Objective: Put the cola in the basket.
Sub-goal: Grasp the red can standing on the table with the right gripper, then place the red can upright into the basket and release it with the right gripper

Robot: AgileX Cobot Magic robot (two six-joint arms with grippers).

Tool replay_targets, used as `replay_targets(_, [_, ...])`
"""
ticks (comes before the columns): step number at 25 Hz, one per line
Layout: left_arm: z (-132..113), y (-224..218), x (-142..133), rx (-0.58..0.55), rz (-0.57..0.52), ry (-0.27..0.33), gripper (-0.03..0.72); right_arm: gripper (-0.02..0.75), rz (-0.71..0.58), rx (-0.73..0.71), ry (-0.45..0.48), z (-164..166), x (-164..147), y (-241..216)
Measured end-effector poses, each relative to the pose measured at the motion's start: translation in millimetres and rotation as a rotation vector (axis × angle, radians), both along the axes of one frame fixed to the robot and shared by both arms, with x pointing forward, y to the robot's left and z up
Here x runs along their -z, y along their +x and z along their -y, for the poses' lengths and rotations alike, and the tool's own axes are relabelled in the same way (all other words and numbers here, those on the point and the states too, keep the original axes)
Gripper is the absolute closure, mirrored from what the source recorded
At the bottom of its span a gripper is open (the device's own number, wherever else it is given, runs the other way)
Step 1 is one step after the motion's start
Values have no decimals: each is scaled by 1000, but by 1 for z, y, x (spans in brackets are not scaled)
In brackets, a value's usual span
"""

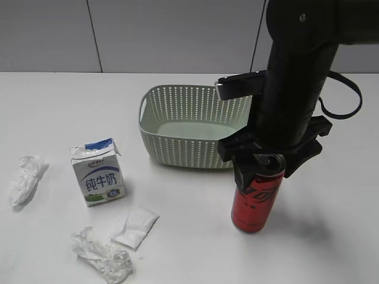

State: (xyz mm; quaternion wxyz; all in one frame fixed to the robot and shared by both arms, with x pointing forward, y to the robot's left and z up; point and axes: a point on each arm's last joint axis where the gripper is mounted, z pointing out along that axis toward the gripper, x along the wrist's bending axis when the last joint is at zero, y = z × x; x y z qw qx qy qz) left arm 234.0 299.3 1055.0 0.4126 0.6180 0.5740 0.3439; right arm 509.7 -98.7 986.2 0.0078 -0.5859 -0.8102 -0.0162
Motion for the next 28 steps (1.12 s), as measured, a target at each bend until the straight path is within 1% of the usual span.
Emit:
replay_targets(3, [0, 0, 0, 0, 0, 0, 448, 164, -1, -1, -3, 0, 0, 0])
replay_targets(7, [0, 0, 0, 0, 0, 0, 448, 234, -14, -1, -13, 1, 0, -1])
replay_targets(11, [0, 0, 0, 0, 0, 0, 448, 234, -16, -5, -13, 0, -8, 0])
replay_targets(13, [0, 0, 0, 0, 0, 0, 448, 234, 6, -22, 3, -2, -23, 2])
replay_targets(16, [0, 0, 0, 0, 0, 0, 448, 234, 70, -46, 73, -6, -52, 6])
replay_targets(18, [0, 0, 0, 0, 0, 0, 448, 234, 136, -75, 124, -10, -76, 9])
replay_targets(23, [0, 0, 0, 0, 0, 0, 448, 234, 300, -131, 208, -17, -128, 20])
replay_targets(25, [0, 0, 0, 0, 0, 0, 448, 234, 370, -159, 224, -19, -146, 25])
replay_targets(28, [0, 0, 0, 0, 0, 0, 448, 234, 445, -217, 202, -25, -158, 40])
